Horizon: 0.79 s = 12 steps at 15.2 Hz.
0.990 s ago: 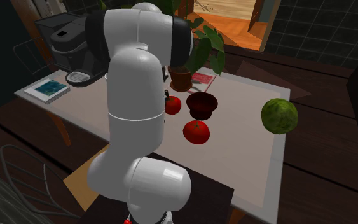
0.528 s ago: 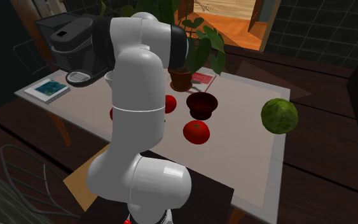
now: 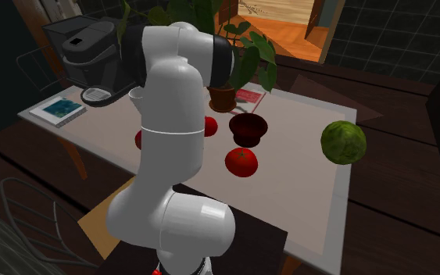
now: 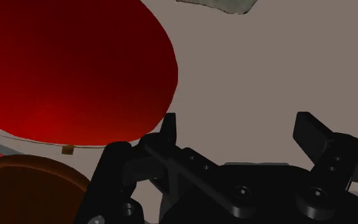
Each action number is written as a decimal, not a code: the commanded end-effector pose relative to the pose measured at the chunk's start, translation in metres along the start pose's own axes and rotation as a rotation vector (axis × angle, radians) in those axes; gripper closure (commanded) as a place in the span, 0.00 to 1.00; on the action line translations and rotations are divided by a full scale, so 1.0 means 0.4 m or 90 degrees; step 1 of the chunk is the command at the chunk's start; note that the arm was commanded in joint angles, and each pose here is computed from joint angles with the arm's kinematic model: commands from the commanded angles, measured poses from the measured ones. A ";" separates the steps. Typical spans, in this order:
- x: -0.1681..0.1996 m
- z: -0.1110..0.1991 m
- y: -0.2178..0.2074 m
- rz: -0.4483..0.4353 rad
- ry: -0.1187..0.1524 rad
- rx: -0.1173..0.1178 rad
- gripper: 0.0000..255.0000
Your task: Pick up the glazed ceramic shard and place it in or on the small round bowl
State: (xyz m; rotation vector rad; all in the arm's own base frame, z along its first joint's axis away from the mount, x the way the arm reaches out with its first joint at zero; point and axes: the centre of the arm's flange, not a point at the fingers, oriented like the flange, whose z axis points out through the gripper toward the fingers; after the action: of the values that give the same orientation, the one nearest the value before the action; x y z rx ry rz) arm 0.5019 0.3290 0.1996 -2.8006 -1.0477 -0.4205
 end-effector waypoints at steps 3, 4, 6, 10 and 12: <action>-0.104 0.082 0.027 0.015 -0.196 -0.005 0.00; -0.091 0.077 0.020 0.015 -0.196 -0.006 1.00; -0.100 0.057 -0.002 0.016 -0.197 -0.008 1.00; -0.057 0.001 -0.031 0.017 -0.197 -0.006 1.00; -0.054 0.003 -0.033 0.017 -0.197 -0.006 1.00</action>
State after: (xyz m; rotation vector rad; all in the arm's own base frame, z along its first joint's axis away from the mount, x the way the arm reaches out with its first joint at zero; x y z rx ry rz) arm 0.4785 0.3253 0.1927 -2.9463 -1.0608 0.0061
